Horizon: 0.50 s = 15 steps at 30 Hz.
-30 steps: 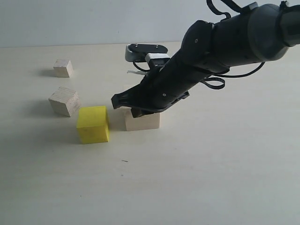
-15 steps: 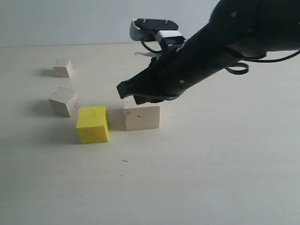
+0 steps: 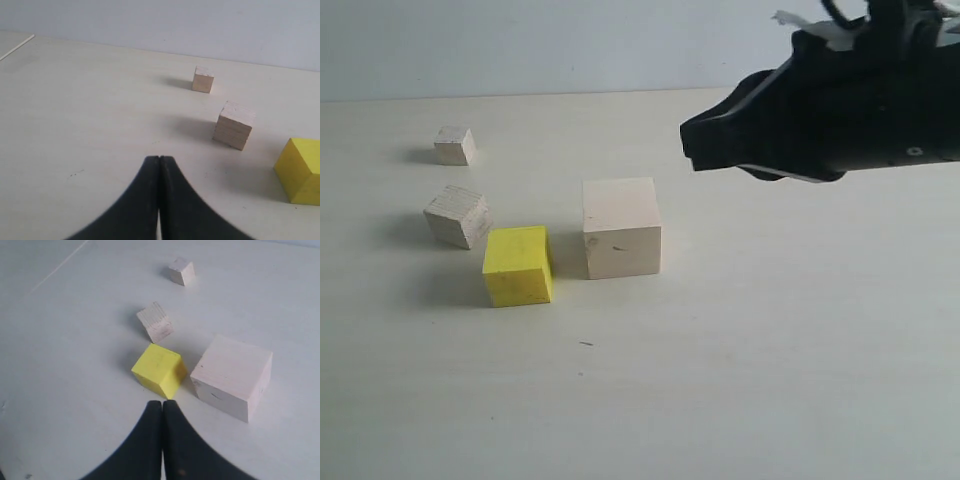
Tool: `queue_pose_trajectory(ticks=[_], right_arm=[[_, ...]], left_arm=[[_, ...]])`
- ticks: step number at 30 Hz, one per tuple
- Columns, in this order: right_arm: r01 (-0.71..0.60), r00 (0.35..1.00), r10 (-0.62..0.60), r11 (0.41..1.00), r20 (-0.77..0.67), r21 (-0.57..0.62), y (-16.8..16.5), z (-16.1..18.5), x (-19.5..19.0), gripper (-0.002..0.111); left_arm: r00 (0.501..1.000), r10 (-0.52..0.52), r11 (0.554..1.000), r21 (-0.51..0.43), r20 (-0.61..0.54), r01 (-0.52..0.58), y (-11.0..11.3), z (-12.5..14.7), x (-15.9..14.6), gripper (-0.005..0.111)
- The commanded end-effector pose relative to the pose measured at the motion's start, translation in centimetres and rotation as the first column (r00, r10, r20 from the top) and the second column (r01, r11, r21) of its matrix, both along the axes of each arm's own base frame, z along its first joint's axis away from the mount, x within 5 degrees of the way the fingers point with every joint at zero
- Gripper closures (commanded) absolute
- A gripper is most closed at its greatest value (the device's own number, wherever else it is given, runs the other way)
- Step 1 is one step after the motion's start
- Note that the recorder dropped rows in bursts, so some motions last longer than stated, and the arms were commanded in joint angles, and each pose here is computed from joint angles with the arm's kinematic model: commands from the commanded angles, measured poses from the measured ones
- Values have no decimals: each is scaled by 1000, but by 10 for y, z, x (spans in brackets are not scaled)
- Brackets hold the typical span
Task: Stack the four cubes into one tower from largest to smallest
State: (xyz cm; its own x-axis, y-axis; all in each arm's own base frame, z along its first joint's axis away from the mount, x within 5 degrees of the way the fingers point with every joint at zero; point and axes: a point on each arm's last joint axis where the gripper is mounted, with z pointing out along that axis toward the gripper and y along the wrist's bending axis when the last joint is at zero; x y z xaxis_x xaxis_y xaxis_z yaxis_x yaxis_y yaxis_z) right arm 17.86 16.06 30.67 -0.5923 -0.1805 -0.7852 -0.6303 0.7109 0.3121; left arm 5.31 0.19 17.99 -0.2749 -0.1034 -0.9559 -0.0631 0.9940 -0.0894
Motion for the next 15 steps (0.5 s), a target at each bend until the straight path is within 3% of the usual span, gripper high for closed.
queue_pose_trajectory(ticks=[1,3,8,15], right_arm=[[-24,999,23,999,45,21,-9,13,-15,108],[-27,998,25,999,63,35,-12,19,-19,108],[-25,995,20,998,101,50,-16,26,-24,108],[-29,993,24,998,113,47,-17,27,-24,108]], left_arm=[[999,-18,991,133,27,14,2,3,0,107],[995,-31,975,220,98,8,3,10,2,107],[913,-65,977,211,402,-24,0,38,2,107],[896,-70,977,212,439,-28,-1,42,2,107]])
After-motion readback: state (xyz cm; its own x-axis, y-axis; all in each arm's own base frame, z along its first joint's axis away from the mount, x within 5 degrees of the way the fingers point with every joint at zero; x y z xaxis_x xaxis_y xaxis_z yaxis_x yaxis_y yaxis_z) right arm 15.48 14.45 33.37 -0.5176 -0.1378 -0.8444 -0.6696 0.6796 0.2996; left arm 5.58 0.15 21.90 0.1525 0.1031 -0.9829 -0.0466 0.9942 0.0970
